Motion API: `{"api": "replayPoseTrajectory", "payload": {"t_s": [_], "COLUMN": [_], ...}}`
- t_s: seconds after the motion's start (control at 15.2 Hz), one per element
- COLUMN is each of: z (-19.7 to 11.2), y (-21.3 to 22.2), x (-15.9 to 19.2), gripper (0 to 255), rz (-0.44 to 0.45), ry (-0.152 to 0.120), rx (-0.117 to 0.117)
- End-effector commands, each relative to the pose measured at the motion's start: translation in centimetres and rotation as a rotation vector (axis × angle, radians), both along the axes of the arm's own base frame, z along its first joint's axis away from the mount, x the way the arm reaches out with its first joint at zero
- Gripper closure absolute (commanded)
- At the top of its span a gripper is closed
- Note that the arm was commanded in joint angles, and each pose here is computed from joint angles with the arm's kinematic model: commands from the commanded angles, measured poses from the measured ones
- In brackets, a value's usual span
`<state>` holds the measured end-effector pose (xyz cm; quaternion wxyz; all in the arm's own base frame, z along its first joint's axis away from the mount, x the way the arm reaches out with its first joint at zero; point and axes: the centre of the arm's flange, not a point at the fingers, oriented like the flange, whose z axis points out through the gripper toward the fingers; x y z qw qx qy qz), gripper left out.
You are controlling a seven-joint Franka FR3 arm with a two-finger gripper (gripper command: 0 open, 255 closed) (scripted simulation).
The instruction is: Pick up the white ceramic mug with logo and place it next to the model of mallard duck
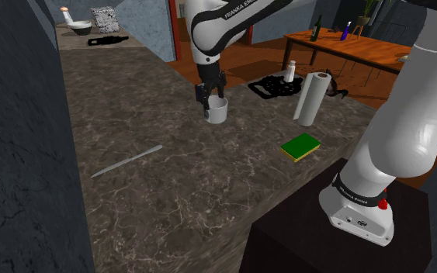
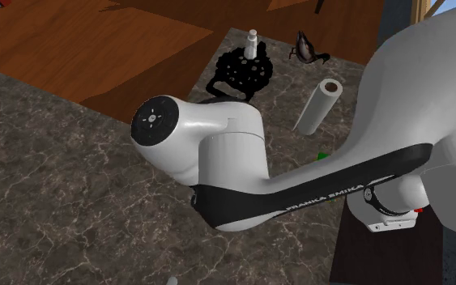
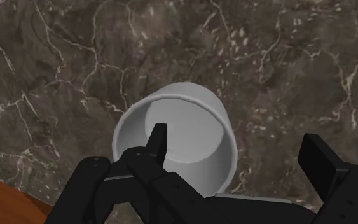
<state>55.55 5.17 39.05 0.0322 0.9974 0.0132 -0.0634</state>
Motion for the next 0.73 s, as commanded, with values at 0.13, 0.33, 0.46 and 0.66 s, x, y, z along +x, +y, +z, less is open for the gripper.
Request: {"api": "replayPoseTrajectory", "payload": {"t_s": [0.13,0.33,0.46,0.66], "z": [-2.2,-3.8,-4.9,-5.7], "y": [0.6,0.5,0.4,0.3], "x": [2.8,2.6,2.5,2.4], "gripper": [0,0,0,0], "rz": [0.002,0.002,0.002,0.002], "ry": [-0.008,-0.008,-0.008,-0.008], "rx": [0.004,0.004,0.004,0.004]}}
